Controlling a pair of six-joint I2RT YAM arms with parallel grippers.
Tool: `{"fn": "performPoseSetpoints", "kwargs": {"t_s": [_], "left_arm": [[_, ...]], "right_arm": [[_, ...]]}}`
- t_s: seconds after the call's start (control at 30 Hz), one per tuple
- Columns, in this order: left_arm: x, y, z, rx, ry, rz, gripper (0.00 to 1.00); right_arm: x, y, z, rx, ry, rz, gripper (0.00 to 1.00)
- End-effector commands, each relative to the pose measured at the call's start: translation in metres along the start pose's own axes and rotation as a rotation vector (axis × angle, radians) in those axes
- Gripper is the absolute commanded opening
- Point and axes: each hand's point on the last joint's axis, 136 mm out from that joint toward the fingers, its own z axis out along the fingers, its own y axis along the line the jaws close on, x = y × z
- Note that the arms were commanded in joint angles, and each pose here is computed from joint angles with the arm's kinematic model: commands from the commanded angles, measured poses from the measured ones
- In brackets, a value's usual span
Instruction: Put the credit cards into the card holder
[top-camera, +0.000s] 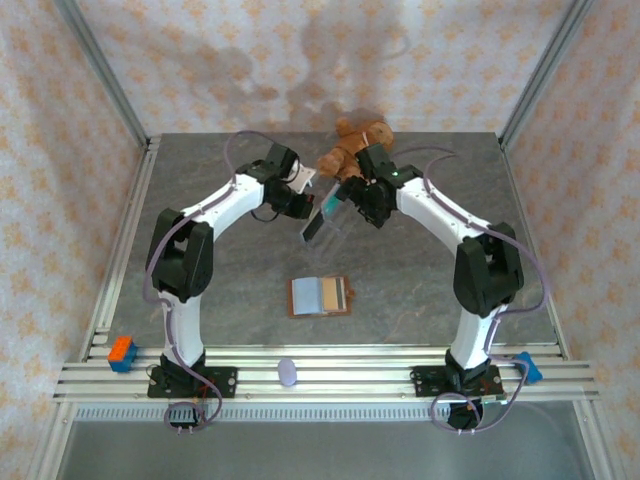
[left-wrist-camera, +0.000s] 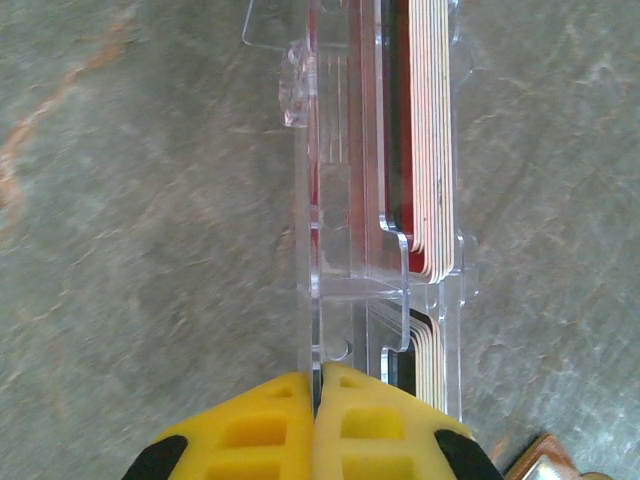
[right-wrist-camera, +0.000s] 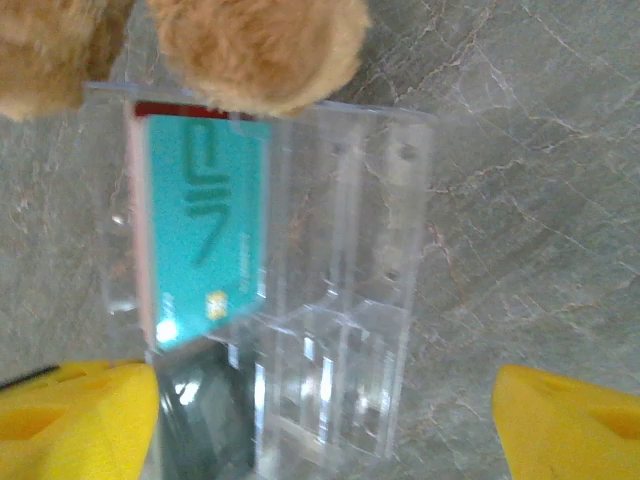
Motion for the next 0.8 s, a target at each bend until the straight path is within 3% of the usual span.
{"fn": "performPoseSetpoints", "kwargs": {"t_s": [0.0,0.27,0.77], "left_arm": [[0.027,-0.022,0.02,0.061,0.07,0.031,0.0],[0.027,-0.051,0.036,0.085,0.111,0.136,0.0],[0.011,-0.106,0.056,0.183,0.062,0.252,0.0]], "right_arm": [[-0.013,0.008,-0.005,-0.005,-0.042,0.085,0.87],[-0.02,0.007,-0.001,0.009,-0.064,0.153,0.86],[-0.046,-0.049,-0.023,0.071,-0.136,0.231,0.79]]}}
